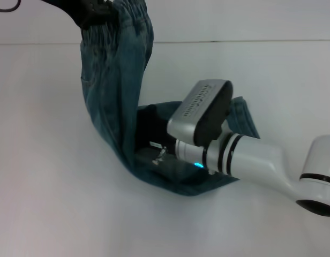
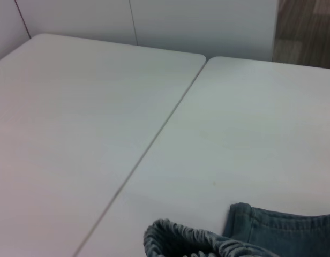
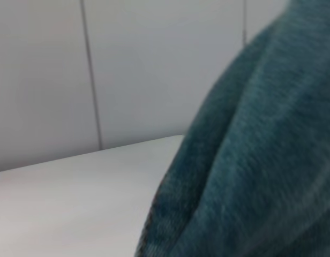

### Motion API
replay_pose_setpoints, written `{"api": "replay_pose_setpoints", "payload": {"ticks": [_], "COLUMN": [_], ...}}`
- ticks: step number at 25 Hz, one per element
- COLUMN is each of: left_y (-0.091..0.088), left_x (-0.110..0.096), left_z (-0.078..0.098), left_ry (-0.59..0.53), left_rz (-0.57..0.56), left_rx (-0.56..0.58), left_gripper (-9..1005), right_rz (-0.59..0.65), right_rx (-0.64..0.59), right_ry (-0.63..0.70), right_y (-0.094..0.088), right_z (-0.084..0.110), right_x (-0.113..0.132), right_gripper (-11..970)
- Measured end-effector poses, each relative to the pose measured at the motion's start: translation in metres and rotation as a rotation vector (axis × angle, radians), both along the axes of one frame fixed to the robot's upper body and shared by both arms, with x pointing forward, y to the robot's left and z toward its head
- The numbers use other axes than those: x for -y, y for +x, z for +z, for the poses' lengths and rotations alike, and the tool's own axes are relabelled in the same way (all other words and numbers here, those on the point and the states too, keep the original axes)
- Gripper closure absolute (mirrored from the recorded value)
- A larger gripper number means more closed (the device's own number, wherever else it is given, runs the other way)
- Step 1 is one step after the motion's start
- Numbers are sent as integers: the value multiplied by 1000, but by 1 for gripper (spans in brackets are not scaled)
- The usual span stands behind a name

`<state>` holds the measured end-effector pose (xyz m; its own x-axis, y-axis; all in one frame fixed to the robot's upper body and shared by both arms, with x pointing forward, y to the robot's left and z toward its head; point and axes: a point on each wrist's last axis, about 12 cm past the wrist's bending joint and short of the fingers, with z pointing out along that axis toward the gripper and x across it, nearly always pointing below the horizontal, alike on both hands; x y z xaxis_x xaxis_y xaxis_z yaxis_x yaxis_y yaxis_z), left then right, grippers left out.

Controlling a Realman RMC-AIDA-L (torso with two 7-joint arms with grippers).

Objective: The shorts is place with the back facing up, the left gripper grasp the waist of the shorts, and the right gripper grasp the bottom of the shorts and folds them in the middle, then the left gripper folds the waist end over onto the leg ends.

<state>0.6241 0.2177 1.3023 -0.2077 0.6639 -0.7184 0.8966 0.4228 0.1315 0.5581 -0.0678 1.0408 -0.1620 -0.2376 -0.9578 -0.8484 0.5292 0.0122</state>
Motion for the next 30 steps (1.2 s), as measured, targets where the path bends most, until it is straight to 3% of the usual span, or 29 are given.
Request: {"api": "replay_pose_setpoints", "payload": {"ticks": [4,7,10,15,21,25,30], "left_y": [-4,-9,-13,-17,-17,-15,-13], "left_x": [0,1,4,18,46,65,89], "left_z": [-12,-22,-31,-44,-69,-90,-124], "left_ry": [14,9,-9,-47,-125,-191,-212], "left_rz": [-3,-1,-3,-7,-59,-65,-58], "left_rx": [-31,-52,-63,-67,-70,-101,-181], "left_gripper": [949,948,947,945,942,941,924], "right_rz": [30,-1,-89,-330,-679,-824,-859], "right_rx": [2,-13,-22,26,134,210,211], "right_ry": [-9,4,52,156,365,506,588], "right_y": [-4,-7,-12,-14,-4,0,3], "right_z": [2,-4,-15,-25,-10,5,11], "right_x": [-9,0,29,96,167,194,206], "right_gripper": [944,944,944,943,943,942,942]}}
